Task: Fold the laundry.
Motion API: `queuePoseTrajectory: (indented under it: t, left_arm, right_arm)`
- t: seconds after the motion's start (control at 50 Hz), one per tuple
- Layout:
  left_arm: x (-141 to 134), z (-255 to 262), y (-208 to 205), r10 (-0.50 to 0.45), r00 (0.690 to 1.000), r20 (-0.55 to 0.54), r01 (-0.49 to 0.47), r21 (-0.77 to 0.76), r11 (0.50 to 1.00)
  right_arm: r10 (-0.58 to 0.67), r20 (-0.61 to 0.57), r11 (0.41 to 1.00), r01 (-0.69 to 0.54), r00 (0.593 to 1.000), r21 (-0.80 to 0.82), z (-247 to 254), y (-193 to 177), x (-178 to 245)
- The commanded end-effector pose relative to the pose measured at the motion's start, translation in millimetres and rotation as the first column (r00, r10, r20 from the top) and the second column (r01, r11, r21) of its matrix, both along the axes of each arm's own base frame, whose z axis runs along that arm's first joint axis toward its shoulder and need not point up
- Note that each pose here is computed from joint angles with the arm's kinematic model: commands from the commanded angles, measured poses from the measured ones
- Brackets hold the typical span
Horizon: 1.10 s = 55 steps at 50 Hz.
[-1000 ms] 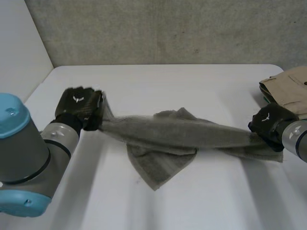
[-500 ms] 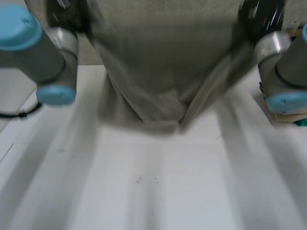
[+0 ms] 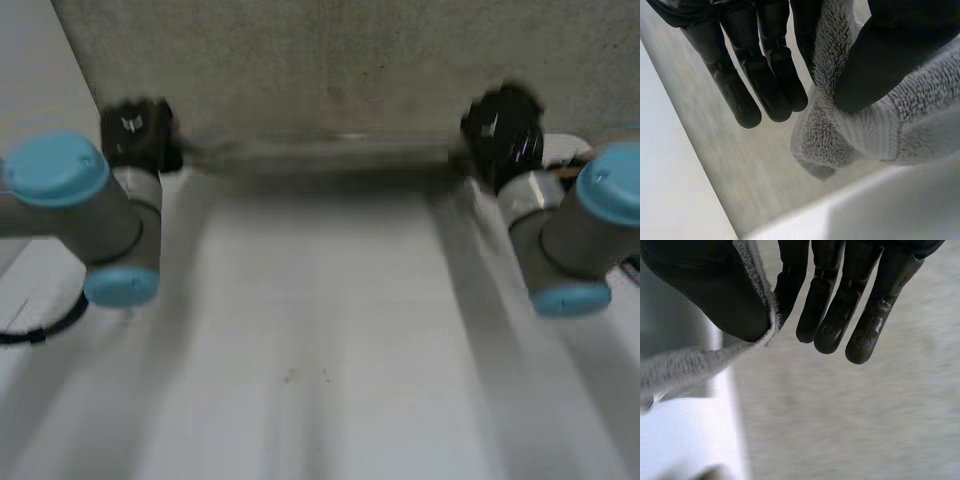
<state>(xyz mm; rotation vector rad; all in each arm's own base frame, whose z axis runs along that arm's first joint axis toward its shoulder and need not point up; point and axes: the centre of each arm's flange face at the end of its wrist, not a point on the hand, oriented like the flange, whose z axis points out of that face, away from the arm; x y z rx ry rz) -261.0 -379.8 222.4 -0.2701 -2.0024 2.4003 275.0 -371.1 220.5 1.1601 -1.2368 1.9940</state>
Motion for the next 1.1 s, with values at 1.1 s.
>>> queuePoseTrajectory:
  t: [1.1]
  left_arm:
    - [30.9,-104.3,64.1,-0.316,0.746,0.586,0.143,0.322,0.936]
  right_arm:
    - [0.010,0.121,0.810,-0.080,0.993,0.580,-84.4,75.4,-29.6]
